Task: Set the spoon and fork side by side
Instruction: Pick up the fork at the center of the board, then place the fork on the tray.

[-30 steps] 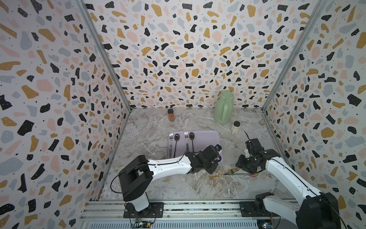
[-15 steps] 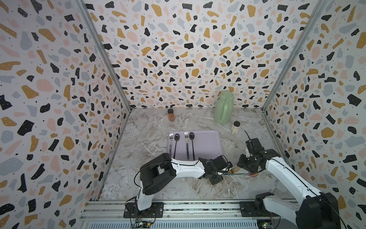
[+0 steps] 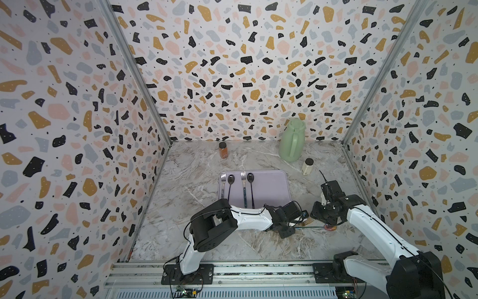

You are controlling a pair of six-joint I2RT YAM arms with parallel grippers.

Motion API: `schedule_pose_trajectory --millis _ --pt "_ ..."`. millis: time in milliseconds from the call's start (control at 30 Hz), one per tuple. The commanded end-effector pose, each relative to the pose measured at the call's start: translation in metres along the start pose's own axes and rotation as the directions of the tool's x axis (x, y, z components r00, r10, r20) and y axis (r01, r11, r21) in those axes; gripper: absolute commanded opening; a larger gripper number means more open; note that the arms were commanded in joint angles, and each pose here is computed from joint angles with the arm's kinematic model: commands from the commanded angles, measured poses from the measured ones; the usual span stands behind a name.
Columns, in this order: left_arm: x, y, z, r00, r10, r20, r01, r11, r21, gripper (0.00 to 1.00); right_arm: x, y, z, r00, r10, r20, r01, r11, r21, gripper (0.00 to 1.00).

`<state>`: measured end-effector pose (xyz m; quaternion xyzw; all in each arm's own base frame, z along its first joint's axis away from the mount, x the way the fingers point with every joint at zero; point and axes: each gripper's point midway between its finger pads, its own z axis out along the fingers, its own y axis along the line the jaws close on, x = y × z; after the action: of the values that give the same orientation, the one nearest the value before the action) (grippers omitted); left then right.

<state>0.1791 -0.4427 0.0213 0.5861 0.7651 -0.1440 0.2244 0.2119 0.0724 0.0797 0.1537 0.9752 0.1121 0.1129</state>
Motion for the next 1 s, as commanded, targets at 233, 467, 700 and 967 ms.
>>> schedule_pose_trajectory --millis 233,467,700,967 --pt "-0.008 -0.007 -0.022 0.999 -0.013 0.033 0.012 0.999 0.038 0.0 -0.001 -0.006 -0.005 1.0 -0.001 0.01 0.001 1.0 0.007 0.46" --pt "-0.036 0.035 -0.064 0.97 -0.19 0.154 0.198 0.979 -0.039 0.0 -0.001 -0.008 -0.007 1.0 0.005 0.017 -0.005 1.0 0.005 0.46" --pt "-0.047 0.123 -0.093 0.808 -0.486 0.334 0.558 0.813 -0.167 0.0 -0.003 -0.008 -0.013 0.999 0.018 0.042 -0.018 1.0 -0.002 0.46" --pt "-0.016 0.188 -0.084 0.587 -0.672 0.45 0.808 0.522 -0.275 0.0 0.001 -0.009 -0.01 0.999 0.029 0.023 -0.029 1.0 -0.001 0.47"
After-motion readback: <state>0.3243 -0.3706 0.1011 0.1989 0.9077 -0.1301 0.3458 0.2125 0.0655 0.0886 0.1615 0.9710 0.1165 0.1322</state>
